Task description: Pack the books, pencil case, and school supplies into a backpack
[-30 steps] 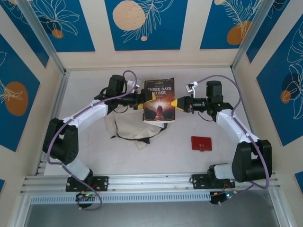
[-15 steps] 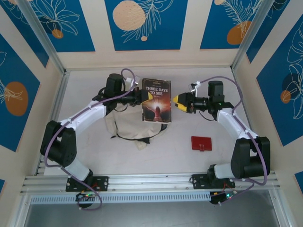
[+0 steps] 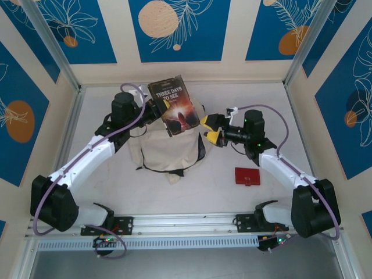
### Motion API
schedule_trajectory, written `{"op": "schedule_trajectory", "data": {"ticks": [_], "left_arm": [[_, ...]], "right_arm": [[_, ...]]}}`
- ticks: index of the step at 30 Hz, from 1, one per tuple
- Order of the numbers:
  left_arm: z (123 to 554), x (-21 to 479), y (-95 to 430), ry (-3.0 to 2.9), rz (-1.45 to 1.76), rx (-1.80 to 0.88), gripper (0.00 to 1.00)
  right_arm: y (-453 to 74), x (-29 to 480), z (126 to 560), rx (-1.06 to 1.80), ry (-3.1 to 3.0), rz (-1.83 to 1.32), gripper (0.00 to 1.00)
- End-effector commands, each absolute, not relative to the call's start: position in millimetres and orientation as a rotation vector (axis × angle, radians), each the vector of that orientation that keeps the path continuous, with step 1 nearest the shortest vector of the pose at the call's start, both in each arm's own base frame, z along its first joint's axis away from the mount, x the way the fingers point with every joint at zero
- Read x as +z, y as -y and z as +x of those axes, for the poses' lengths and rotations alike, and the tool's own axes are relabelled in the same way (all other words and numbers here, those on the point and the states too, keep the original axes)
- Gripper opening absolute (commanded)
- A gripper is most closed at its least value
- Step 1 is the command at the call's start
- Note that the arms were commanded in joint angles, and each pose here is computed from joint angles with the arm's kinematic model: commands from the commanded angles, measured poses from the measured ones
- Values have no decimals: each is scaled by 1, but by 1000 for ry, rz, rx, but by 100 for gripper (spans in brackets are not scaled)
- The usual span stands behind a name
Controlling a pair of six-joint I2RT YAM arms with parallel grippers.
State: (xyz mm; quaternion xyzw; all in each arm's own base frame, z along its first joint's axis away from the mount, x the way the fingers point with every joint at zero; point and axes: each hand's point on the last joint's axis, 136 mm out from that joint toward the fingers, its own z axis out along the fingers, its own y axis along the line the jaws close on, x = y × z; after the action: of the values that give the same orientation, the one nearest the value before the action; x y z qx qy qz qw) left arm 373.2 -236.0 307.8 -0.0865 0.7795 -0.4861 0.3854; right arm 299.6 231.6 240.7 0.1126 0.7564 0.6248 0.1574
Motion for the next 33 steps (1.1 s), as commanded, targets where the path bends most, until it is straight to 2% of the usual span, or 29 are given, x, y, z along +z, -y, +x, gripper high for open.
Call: {"op": "schedule_trajectory", "data": {"ticks": [1,16,23,33], "left_arm": [[386,348,218,-1782,-337,-1269,6],[395,366,216,-1655,-489,-1393,8],[403,358,224,-1670,-510,-1440,8],[407,351,223,-1682,-528,-1423,9]], "right_arm": [[-244,264,311,1906,-2005,440,91],[-294,282,336,2131,-1833,550,89],[-307,288,354,2209,-1785,572,84],[-305,277,360,2223,-1749,636,53]]}}
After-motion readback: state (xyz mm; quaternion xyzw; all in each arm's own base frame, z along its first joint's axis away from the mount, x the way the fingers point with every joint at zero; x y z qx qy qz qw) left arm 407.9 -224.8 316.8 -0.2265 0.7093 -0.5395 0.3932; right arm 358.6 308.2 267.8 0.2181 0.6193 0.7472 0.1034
